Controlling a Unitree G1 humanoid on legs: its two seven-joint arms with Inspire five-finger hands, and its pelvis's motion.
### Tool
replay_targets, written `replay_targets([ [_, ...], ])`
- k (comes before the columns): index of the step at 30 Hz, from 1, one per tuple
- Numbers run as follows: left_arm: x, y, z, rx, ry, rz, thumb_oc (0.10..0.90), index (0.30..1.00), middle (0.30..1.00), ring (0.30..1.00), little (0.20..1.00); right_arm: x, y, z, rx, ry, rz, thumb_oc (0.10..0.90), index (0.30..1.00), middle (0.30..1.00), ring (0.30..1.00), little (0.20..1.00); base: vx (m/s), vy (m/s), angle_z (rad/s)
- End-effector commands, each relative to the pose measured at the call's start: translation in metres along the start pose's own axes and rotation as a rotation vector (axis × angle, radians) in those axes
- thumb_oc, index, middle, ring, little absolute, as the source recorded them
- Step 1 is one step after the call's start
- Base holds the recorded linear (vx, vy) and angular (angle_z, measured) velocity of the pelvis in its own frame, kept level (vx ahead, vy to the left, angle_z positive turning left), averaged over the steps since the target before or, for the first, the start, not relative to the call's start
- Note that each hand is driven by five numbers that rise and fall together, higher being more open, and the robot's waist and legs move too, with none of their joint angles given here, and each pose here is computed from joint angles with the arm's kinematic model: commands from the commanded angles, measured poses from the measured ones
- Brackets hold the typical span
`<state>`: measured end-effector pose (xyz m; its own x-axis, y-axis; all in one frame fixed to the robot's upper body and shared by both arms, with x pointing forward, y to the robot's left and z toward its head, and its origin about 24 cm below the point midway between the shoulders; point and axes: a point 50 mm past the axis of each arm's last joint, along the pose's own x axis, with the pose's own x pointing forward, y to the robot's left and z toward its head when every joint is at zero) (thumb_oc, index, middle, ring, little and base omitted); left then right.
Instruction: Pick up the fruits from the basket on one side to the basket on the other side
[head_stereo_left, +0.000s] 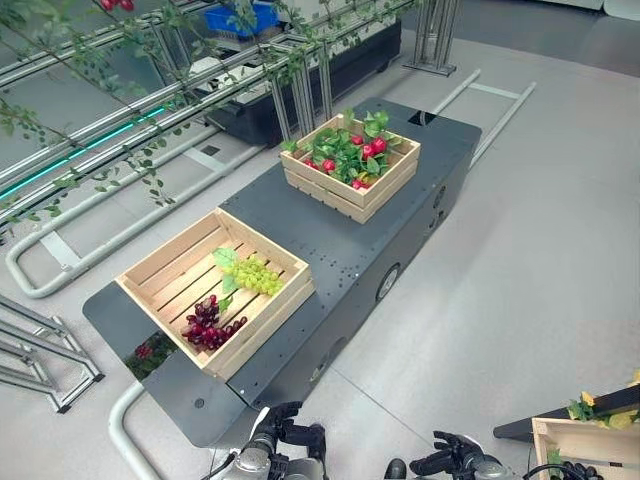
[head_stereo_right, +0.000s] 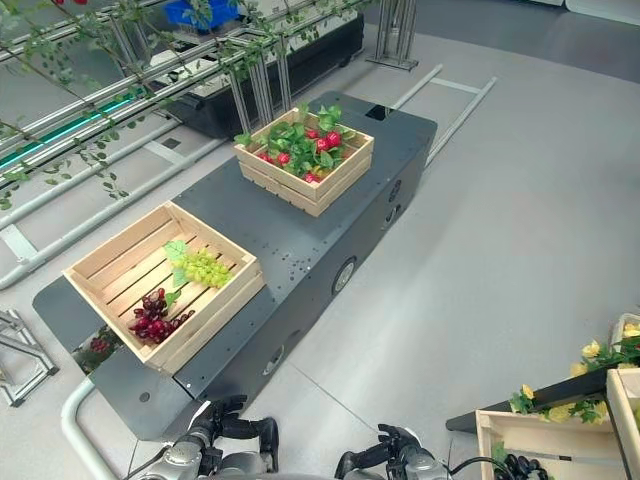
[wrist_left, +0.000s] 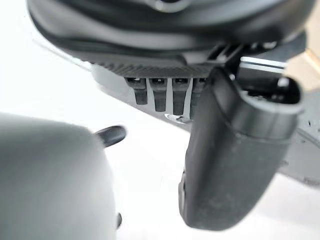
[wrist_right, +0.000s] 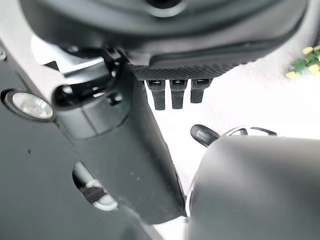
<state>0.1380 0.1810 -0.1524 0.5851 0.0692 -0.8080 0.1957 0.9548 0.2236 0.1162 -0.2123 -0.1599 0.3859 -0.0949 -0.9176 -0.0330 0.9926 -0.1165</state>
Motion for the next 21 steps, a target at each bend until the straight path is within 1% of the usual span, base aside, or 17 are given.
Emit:
replay_targets([
  [1, 0.002, -0.004, 0.014, 0.137, -0.084, -0.015, 0.800, 0.900, 0.900, 0.900, 0.900, 0.001, 0.010, 0.006, 0.055, -0.060, -0.022, 0.800, 0.900, 0.900, 0.900, 0.900, 0.14, 0.216, -0.04],
  [4, 0.003, 0.000, 0.020, 0.231, -0.115, -0.015, 0.800, 0.900, 0.900, 0.900, 0.900, 0.001, 0.011, 0.019, 0.082, -0.132, -0.018, 0.800, 0.900, 0.900, 0.900, 0.900, 0.08, 0.251, 0.04],
  [6, 0.004, 0.001, 0.024, 0.248, -0.119, -0.016, 0.800, 0.900, 0.900, 0.900, 0.900, 0.000, 0.013, 0.024, 0.078, -0.158, -0.008, 0.800, 0.900, 0.900, 0.900, 0.900, 0.01, 0.023, 0.13],
  [9, 0.007, 0.004, 0.034, 0.258, -0.149, -0.013, 0.800, 0.900, 0.900, 0.900, 0.900, 0.001, 0.014, 0.033, 0.080, -0.190, 0.002, 0.800, 0.900, 0.900, 0.900, 0.900, 0.03, -0.145, 0.42],
  [13, 0.009, 0.007, 0.057, 0.278, -0.249, -0.008, 0.800, 0.900, 0.900, 0.900, 0.900, 0.002, 0.014, 0.056, 0.068, -0.245, 0.003, 0.800, 0.900, 0.900, 0.900, 0.900, -0.01, -0.206, 0.54],
  [16, 0.010, 0.010, 0.057, 0.278, -0.239, 0.016, 0.800, 0.900, 0.900, 0.900, 0.900, 0.002, 0.020, 0.057, 0.041, -0.228, 0.012, 0.800, 0.900, 0.900, 0.900, 0.900, 0.14, -0.225, 0.73],
  [18, 0.009, 0.008, 0.059, 0.328, -0.273, 0.036, 0.800, 0.900, 0.900, 0.900, 0.900, 0.002, 0.022, 0.058, 0.055, -0.235, 0.009, 0.800, 0.900, 0.900, 0.900, 0.900, 0.20, -0.229, 0.97],
  [19, 0.007, 0.003, 0.060, 0.380, -0.308, 0.025, 0.800, 0.900, 0.900, 0.900, 0.900, 0.002, 0.021, 0.056, 0.056, -0.225, 0.004, 0.800, 0.900, 0.900, 0.900, 0.900, 0.18, -0.154, 0.66],
  [21, 0.006, -0.001, 0.061, 0.429, -0.343, 0.017, 0.800, 0.900, 0.900, 0.900, 0.900, 0.002, 0.018, 0.052, 0.047, -0.208, -0.005, 0.800, 0.900, 0.900, 0.900, 0.900, 0.15, -0.104, 0.31],
])
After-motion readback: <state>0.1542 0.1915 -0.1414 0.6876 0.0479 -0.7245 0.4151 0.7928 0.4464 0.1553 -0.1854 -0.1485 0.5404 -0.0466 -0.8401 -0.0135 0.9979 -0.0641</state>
